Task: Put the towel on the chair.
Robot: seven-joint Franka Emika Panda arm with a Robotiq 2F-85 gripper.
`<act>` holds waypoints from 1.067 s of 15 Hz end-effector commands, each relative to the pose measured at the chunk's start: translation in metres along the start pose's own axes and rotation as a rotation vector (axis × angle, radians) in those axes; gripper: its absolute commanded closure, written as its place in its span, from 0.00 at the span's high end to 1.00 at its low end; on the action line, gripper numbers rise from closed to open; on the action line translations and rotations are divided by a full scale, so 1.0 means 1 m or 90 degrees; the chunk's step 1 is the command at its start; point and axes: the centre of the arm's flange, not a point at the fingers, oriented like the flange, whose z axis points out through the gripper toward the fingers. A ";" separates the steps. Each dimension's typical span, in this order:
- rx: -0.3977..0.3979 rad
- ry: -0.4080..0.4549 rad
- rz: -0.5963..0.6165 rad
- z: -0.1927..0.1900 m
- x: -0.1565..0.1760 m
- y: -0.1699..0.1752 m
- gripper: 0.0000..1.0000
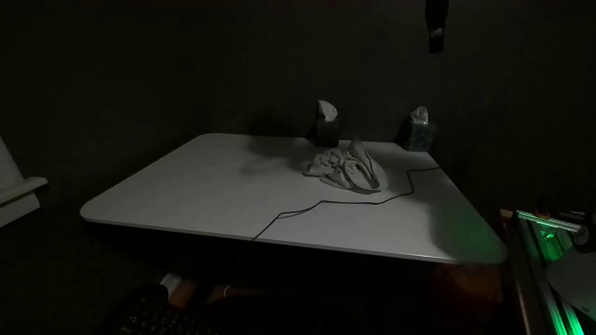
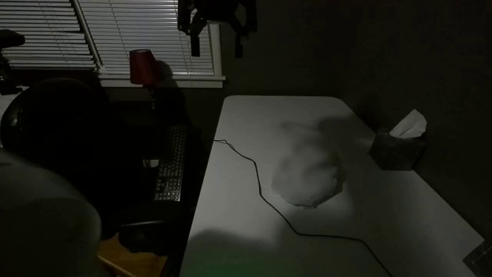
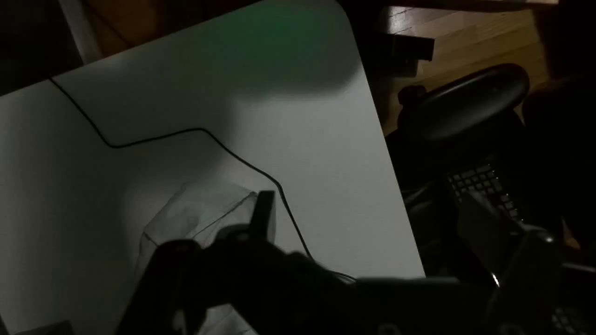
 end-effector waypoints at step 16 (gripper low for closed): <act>-0.015 0.065 0.113 0.034 0.071 0.019 1.00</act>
